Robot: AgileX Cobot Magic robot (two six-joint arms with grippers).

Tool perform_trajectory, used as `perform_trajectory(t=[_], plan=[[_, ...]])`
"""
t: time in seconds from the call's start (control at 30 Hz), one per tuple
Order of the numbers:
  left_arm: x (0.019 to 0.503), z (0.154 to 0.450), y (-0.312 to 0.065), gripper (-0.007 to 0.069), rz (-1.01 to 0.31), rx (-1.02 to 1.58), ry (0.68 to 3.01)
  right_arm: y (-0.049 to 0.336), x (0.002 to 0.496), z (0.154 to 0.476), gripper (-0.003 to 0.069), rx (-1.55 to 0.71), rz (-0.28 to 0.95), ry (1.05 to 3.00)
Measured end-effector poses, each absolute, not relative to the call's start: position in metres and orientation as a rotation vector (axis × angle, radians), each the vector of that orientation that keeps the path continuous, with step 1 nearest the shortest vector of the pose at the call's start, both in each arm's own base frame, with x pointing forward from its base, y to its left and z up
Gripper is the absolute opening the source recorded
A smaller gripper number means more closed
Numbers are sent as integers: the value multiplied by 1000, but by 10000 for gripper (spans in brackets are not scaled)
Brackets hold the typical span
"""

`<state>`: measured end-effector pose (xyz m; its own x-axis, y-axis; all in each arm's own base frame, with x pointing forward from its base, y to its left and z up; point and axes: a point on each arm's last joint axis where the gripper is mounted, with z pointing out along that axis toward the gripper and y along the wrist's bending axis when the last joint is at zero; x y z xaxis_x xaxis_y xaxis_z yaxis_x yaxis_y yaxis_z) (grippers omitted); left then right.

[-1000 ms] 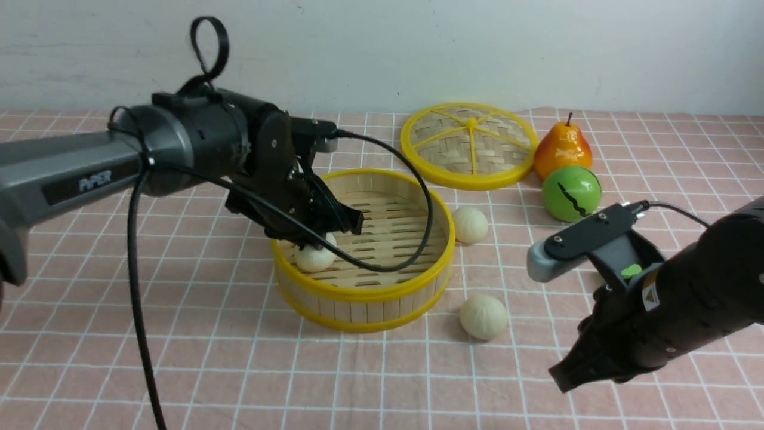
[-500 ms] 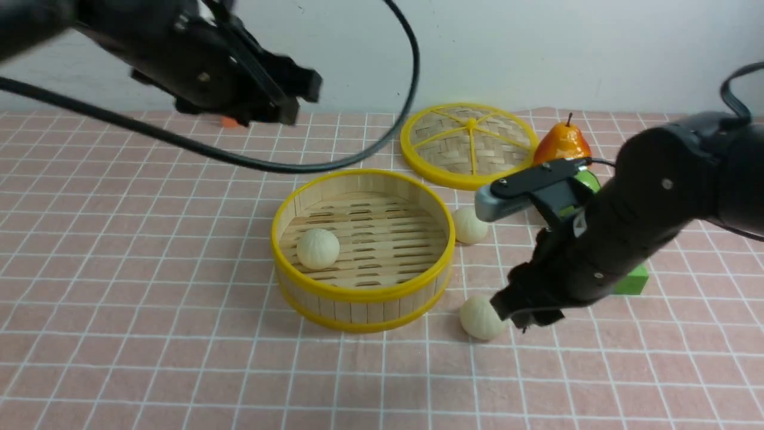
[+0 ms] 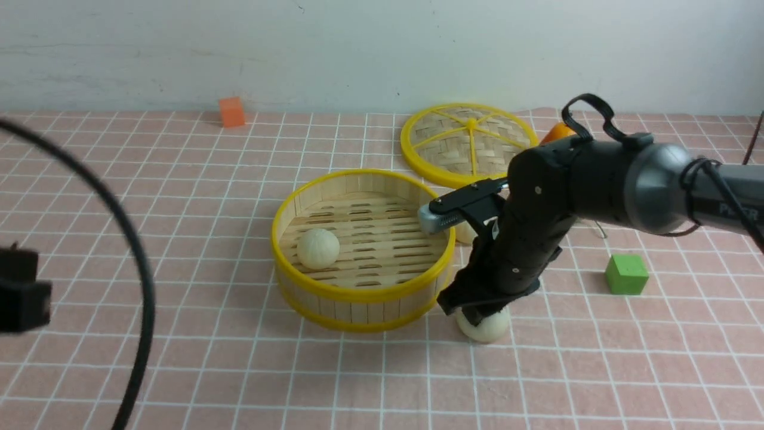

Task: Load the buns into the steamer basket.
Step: Use the right arm to grab a steamed stuffed bun, then use the right arm to put the steamed stuffed bun into the steamer, then use the right arm to grab a steamed stuffed bun

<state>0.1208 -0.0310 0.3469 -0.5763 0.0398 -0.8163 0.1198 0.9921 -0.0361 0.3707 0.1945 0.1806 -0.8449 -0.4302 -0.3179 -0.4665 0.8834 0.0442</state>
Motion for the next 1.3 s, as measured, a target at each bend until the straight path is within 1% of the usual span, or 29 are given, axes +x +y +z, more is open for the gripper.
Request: perform_trajectory(t=[0.07,0.13,0.17,0.2,0.23,0.3,0.4,0.43,0.47,0.53,0.57,0.6,0.7,0.73,0.8,0.83,0.93,1.0,1.03,1.07,1.1,1.13,1.17,1.2,1.23,1.3], plan=[[108,334,-24,-14,-98,84,2201,194,371,186,117,-694,154,2746],[94,324,-18,-14,-109,48,2193,193,371,197,35,-726,137,2740],[93,323,-17,-14,-110,45,2191,193,371,197,26,-728,135,2746],[85,315,-13,-14,-121,21,2184,193,371,210,13,-753,128,2735],[82,311,-12,-14,-125,11,2181,193,372,215,13,-761,127,2728],[74,292,-8,-14,-147,-28,2181,202,375,255,13,-785,151,2631],[73,279,-9,-14,-164,-52,2190,212,376,275,13,-824,168,2543],[74,270,-10,-14,-185,-71,2190,226,376,287,13,-877,185,2453],[75,266,-11,-14,-200,-82,2184,236,377,292,13,-915,194,2392],[76,265,-12,-14,-220,-89,2168,250,380,291,13,-971,200,2306],[78,266,-13,-14,-239,-85,2140,264,385,282,13,-1015,203,2230],[79,268,-14,-14,-247,-80,2123,271,388,272,13,-1046,197,2197],[79,269,-15,-14,-259,-77,2104,281,399,238,18,-1112,170,2176],[79,269,-15,-14,-257,-75,2102,284,404,219,29,-1144,153,2183],[80,270,-15,-14,-254,-73,2100,286,407,200,69,-1176,138,2204],[80,270,-14,-14,-250,-71,2099,286,408,196,95,-1181,136,2207],[80,270,-14,-14,-235,-64,2094,288,408,198,201,-1183,137,2195],[80,270,-13,-14,-228,-61,2092,288,406,204,337,-1182,148,2208],[80,270,-13,-14,-228,-61,2092,288,405,209,372,-1175,161,2222],[80,270,-13,-14,-227,-61,2092,288,405,210,388,-1173,166,2226],[80,270,-13,-14,-225,-60,2091,288,402,227,445,-1158,190,2240],[80,270,-13,-14,-225,-60,2091,287,401,240,473,-1144,201,2237],[80,270,-13,-14,-225,-60,2091,286,400,251,491,-1135,208,2227],[80,270,-13,-14,-224,-59,2091,285,400,254,494,-1130,208,2226],[80,270,-13,-14,-219,-57,2090,279,401,277,514,-1103,218,2211],[80,270,-13,-14,-215,-55,2088,264,407,295,523,-1037,227,2218]])
